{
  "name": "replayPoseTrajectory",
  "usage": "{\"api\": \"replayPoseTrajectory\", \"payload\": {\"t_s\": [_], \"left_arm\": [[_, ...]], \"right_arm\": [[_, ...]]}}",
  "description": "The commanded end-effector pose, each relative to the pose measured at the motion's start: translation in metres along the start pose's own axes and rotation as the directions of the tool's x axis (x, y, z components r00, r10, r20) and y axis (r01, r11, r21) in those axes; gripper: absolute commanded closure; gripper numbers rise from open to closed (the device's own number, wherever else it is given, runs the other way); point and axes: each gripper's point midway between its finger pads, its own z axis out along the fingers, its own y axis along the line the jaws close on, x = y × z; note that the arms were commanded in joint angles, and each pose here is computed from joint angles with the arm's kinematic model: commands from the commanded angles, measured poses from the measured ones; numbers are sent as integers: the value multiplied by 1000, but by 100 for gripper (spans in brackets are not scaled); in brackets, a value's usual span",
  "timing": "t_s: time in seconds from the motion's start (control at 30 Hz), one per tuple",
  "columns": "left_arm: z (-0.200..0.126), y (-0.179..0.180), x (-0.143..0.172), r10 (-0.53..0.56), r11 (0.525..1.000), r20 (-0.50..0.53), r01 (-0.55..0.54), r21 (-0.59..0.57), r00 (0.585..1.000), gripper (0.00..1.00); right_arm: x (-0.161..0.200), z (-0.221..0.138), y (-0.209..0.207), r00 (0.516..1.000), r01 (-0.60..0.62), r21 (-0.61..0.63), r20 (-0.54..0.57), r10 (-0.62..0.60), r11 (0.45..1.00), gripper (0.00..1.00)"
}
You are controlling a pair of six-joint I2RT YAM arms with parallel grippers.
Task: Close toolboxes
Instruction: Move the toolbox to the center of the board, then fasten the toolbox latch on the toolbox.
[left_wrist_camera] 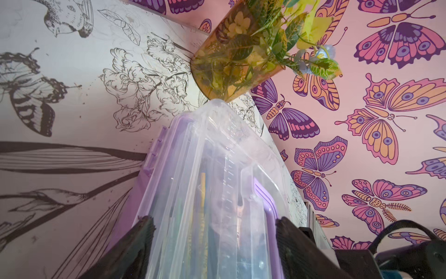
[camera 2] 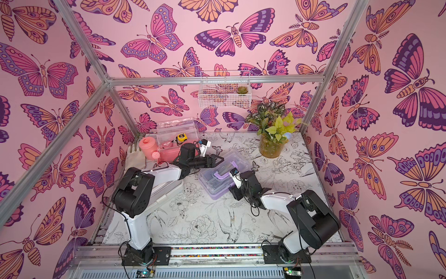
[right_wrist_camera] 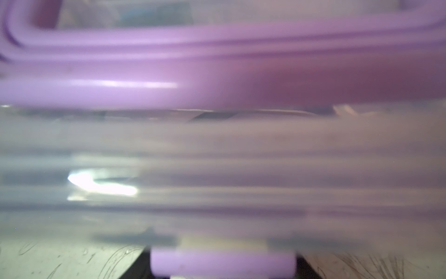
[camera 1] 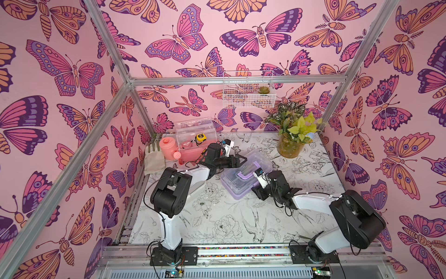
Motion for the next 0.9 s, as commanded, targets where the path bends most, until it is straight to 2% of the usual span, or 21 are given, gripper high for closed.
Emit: {"api": "replayPoseTrajectory", "payload": {"t_s": [0.0, 0.13, 0.3, 0.37, 0.67, 0.87], "left_arm": [[-3, 17, 35, -98, 994, -81, 94, -56, 992, 18], [-6, 14, 23, -94, 995, -64, 90, -53, 994, 15], [0, 14, 15, -97, 994, -61, 95, -46, 993, 15], [2, 15, 14, -100, 994, -62, 97, -44, 993, 15], [0, 16, 8, -83, 995, -58, 80, -58, 995, 15], [-2, 19, 6, -68, 995, -63, 63, -74, 996, 15]], "right_arm": [[-26, -8, 19, 994, 25, -84, 109, -16, 996, 40], [-20, -6, 15, 994, 37, -62, 109, -30, 997, 42], [-19, -5, 12, 993, 37, -45, 114, -31, 998, 62], [-17, -4, 11, 993, 39, -35, 111, -35, 999, 66], [-4, -5, 11, 992, 14, -41, 124, -9, 999, 66], [-8, -12, 12, 992, 15, -41, 128, -9, 999, 67]]}}
